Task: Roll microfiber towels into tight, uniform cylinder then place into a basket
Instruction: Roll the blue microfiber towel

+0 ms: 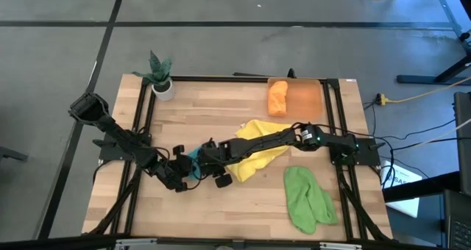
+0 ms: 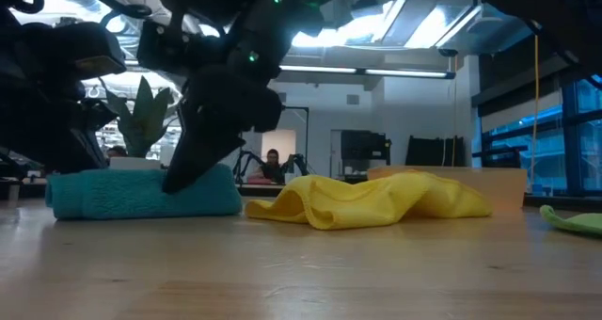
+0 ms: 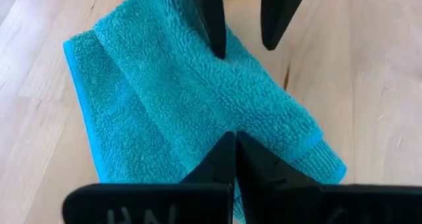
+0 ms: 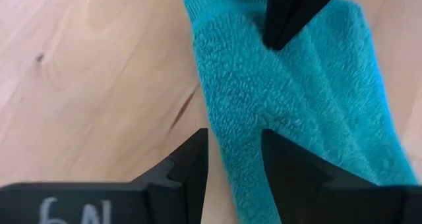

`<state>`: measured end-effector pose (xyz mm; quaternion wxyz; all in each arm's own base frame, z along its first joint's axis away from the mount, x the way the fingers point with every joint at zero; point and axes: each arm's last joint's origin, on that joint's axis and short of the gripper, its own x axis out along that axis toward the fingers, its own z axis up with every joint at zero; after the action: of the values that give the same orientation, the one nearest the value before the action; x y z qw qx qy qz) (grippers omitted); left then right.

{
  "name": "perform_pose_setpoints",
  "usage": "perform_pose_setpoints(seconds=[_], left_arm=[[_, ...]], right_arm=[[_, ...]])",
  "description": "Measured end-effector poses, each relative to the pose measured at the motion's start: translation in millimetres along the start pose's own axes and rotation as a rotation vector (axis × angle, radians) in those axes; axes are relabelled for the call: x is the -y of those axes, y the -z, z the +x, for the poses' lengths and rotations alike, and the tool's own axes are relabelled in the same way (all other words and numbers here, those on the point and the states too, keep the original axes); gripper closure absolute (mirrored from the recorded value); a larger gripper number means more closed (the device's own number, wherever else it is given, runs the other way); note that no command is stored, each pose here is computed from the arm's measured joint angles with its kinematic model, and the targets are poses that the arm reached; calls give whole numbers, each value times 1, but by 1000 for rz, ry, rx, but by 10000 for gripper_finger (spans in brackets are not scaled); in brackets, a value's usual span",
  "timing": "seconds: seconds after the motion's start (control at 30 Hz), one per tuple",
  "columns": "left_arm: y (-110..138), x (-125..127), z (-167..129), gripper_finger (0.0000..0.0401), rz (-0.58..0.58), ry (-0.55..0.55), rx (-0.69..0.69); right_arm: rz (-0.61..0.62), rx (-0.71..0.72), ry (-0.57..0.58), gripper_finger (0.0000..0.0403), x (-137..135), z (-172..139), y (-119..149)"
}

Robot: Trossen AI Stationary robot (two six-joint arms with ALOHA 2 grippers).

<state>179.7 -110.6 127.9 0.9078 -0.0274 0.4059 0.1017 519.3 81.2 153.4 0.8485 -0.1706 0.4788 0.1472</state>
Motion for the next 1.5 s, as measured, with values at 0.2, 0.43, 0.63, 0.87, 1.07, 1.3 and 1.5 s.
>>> perform_pose_setpoints(seconds=[0.2, 0.43, 0.63, 0.87, 1.07, 1.3, 1.5], left_arm=[[0, 0, 0, 397, 1, -1, 0], [2, -2, 0, 397, 16, -17, -21], [2, -2, 0, 397, 16, -18, -23], [2, -2, 0, 397, 10, -18, -23], [2, -2, 0, 397, 9, -19, -22], [2, -2, 0, 397, 9, -15, -25], [3, -2, 0, 397, 7, 4, -42]], right_arm=[[-14, 27, 10, 262, 2, -3, -5], [-39, 8, 0, 262, -1, -3, -4], [-128, -26, -27, 262, -15, -3, -4], [-247, -70, 76, 262, -20, 7, 4], [-284, -83, 185, 262, -19, 17, 10], [-302, -77, 230, 262, -19, 18, 9], [-353, -47, 261, 262, -21, 18, 4]])
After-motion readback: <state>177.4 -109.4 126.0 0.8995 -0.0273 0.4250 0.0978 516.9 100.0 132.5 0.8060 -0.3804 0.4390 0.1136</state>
